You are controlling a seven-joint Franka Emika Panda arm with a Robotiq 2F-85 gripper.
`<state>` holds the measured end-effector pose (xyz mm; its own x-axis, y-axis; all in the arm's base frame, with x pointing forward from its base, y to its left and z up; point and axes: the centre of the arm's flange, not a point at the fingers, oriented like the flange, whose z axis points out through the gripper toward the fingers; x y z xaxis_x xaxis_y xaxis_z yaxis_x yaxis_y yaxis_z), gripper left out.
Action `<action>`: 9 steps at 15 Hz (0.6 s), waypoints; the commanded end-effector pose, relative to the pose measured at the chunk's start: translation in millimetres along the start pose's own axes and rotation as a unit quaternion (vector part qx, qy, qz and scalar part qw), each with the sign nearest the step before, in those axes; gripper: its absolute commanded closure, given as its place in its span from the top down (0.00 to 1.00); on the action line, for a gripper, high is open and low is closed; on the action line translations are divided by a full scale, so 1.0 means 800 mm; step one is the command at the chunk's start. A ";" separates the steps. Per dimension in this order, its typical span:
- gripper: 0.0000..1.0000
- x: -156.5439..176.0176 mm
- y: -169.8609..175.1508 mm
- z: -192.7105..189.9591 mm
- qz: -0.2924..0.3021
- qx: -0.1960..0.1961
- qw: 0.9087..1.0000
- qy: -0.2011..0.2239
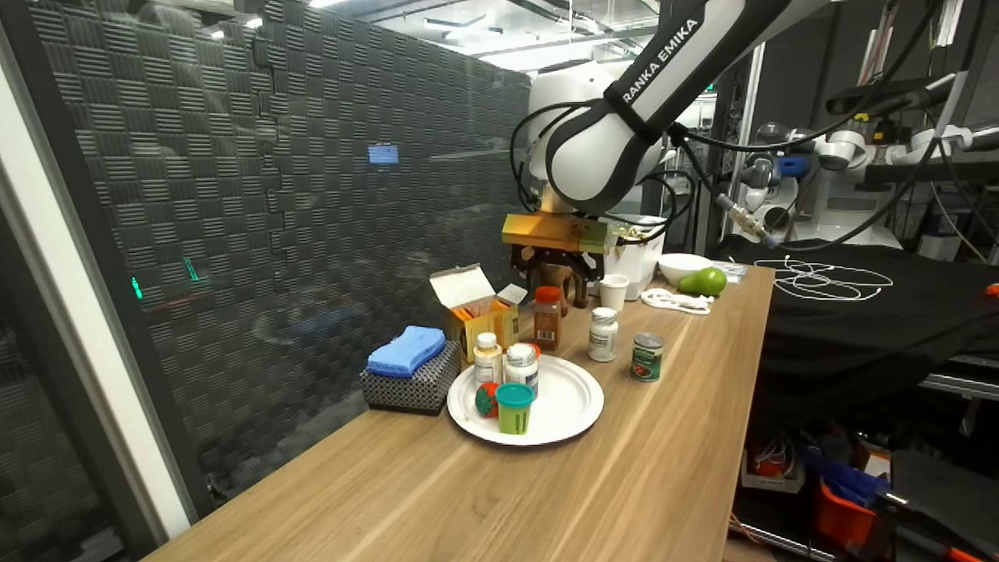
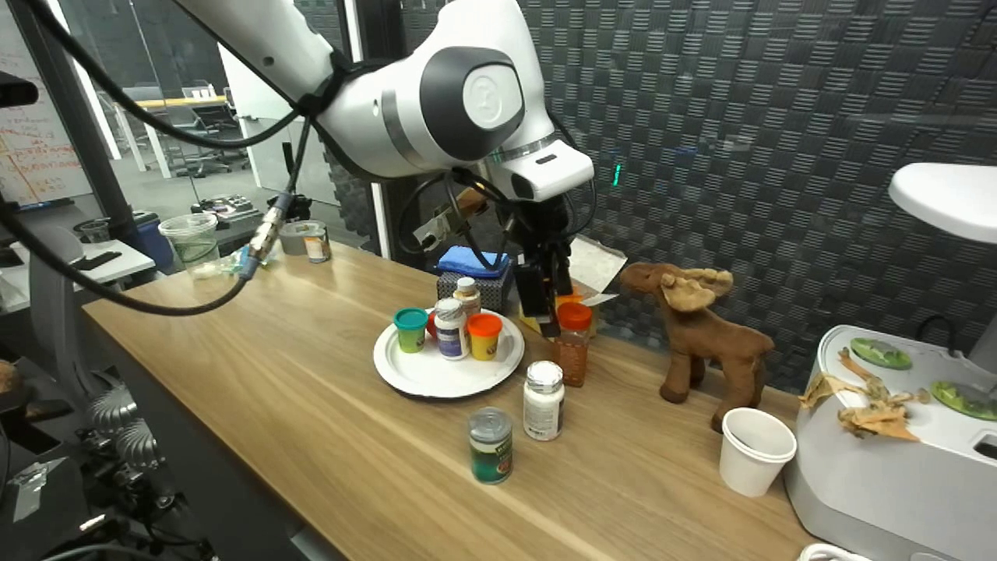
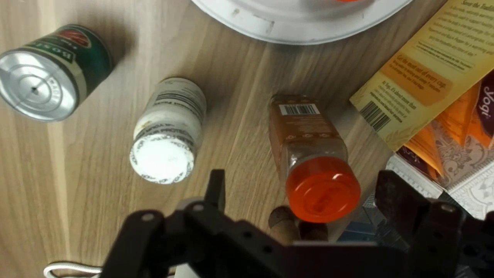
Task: Pick up all the objects surrounding the white plate and arrange them on the plate
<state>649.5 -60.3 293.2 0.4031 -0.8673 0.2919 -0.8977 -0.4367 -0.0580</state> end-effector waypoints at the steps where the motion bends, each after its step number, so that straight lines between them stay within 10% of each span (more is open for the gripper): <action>1: 1.00 0.018 -0.027 0.007 0.003 -0.007 1.000 -0.008; 2: 0.75 0.019 -0.028 0.009 0.003 -0.008 1.000 -0.009; 9: 0.29 0.022 -0.034 0.012 0.001 -0.014 1.000 0.000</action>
<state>669.9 -64.4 283.5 0.3967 -0.8712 0.2891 -0.9055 -0.4231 -0.0327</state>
